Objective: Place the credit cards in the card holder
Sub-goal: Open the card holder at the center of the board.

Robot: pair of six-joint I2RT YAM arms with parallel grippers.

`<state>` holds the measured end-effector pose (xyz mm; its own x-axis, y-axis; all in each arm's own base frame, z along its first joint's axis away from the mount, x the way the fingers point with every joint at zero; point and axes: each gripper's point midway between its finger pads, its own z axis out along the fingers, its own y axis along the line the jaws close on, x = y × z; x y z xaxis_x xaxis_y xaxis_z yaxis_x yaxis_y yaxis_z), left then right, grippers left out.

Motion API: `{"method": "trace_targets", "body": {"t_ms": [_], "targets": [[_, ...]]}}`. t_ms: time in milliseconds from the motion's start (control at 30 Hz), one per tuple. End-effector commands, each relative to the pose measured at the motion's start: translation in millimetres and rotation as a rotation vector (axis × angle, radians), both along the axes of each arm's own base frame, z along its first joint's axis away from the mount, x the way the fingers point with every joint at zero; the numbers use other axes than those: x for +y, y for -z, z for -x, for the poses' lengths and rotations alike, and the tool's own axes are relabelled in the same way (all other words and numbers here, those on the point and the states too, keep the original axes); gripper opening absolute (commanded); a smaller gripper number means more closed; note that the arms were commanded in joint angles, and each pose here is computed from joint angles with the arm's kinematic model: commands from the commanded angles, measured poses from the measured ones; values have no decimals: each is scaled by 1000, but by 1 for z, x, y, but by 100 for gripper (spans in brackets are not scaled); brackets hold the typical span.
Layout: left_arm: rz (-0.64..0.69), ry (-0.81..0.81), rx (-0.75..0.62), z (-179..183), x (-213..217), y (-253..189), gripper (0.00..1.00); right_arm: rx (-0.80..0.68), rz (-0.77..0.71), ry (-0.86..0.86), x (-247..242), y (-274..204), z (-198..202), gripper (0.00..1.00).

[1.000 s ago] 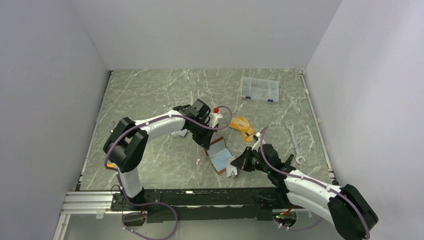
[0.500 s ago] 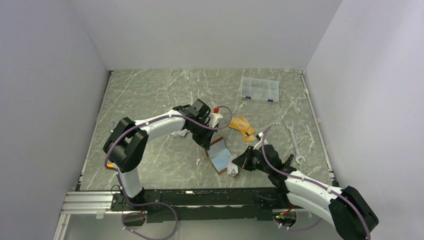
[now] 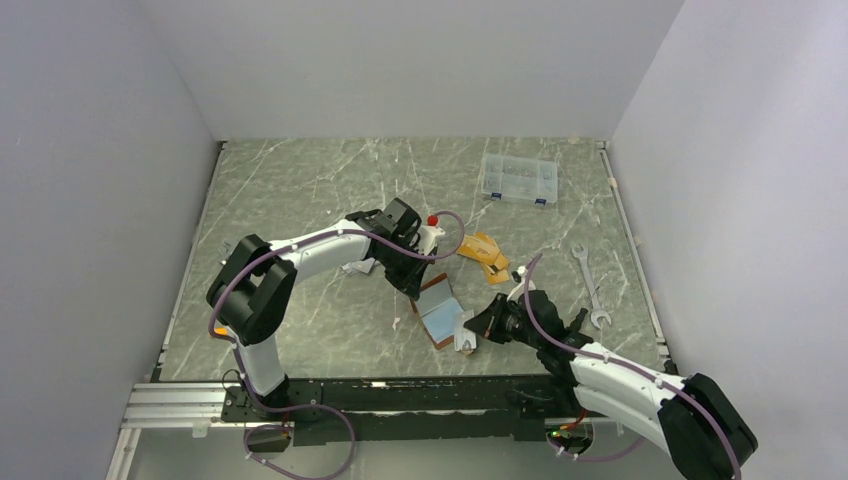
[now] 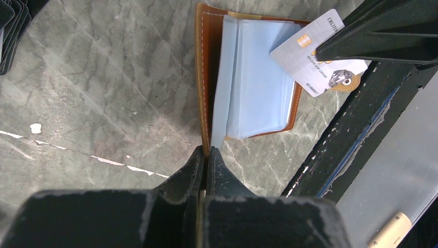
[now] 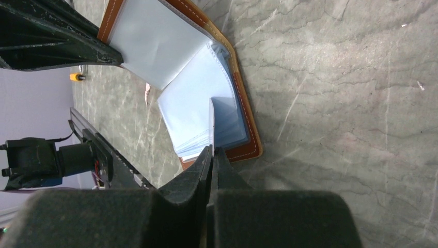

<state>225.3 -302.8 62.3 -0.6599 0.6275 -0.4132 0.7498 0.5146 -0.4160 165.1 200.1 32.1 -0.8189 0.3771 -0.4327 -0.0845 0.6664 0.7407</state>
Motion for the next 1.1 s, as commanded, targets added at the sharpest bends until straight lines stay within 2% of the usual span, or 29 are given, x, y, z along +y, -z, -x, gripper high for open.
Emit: {"method": "trace_targets", "body": {"t_ms": [0,633,1067], "targets": [[43,9,-22,-3,-5,-10,0,57,54,0,-12,20,14,0],[31,3,-13,-2,-3,-4,0,30,-55,-136,5,1,33,0],[33,7,-14,-2,-4,-5,0,42,-51,-158,6,4,36,0]]}}
